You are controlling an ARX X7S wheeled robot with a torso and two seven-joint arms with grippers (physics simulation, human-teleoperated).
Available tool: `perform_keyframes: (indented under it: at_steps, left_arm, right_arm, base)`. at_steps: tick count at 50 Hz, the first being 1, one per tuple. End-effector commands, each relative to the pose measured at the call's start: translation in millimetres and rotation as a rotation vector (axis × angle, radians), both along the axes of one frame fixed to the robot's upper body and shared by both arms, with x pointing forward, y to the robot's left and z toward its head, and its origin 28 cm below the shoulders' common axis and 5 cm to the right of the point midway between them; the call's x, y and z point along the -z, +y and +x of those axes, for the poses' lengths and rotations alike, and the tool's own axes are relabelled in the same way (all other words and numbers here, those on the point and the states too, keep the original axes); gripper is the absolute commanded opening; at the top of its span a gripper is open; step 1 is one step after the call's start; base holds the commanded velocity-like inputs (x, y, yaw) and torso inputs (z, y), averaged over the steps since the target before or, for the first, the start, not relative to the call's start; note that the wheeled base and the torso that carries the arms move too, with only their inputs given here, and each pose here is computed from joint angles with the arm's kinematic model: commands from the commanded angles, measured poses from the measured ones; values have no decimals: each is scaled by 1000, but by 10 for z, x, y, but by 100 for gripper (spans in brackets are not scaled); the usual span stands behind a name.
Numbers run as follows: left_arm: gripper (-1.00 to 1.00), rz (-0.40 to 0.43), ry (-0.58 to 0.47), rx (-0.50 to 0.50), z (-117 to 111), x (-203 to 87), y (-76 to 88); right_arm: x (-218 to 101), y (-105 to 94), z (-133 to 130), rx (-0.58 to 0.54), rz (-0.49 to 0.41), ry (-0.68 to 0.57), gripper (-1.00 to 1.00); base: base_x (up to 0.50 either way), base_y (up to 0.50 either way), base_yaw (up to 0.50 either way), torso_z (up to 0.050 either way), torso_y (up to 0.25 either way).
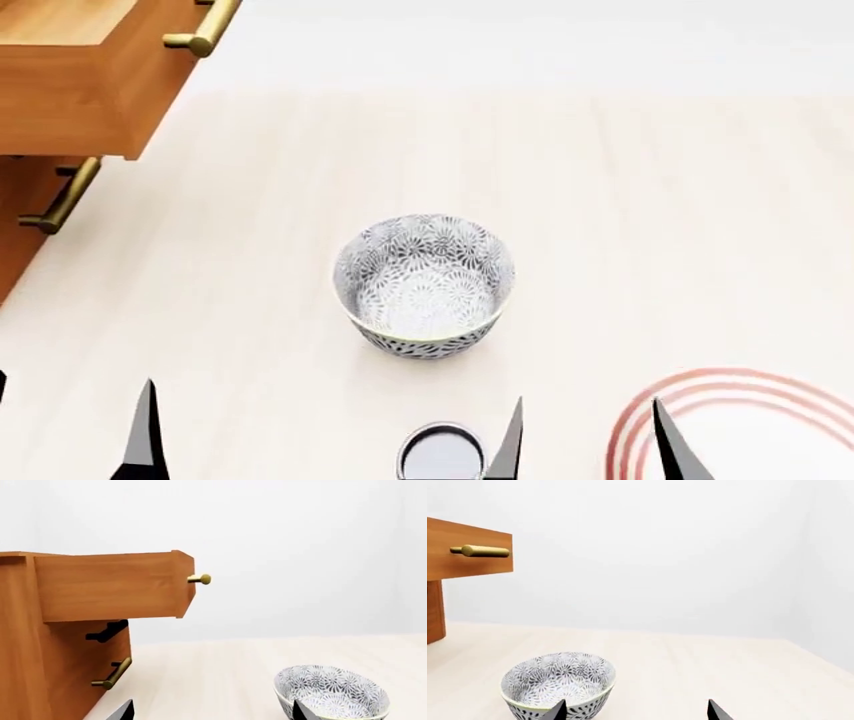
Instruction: Put the ketchup in the top drawer of the cabinet.
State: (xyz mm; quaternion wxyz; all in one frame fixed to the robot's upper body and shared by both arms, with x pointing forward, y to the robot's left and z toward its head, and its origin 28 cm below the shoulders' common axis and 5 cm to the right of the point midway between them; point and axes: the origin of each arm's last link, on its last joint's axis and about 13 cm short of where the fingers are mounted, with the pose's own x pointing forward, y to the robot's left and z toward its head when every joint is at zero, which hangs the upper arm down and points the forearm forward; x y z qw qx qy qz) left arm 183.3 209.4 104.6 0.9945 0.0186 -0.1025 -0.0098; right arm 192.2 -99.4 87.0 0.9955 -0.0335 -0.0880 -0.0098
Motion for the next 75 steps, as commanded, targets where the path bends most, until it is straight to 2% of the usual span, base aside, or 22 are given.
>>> perform_keyframes:
  at_steps: [1, 20, 64, 75]
  left_arm:
    - [100, 3, -1, -1, -2, -7, 5]
    - [100, -2, 1, -6, -8, -2, 10]
    - [100, 7, 2, 5, -15, 3, -2]
    - [100, 11, 2, 1, -17, 8, 6]
  right_arm:
    - [-17, 3, -2, -1, 1, -2, 100]
    - [-16, -2, -13, 10, 1, -1, 100]
    - [-6, -11, -17, 31, -20, -5, 100]
    - [-13, -6, -13, 28, -24, -3, 100]
  base:
    - [500, 0, 0, 0, 0]
    - [500, 0, 0, 0, 1]
    - [0, 491, 0, 0, 0]
    - [0, 0, 0, 0, 0]
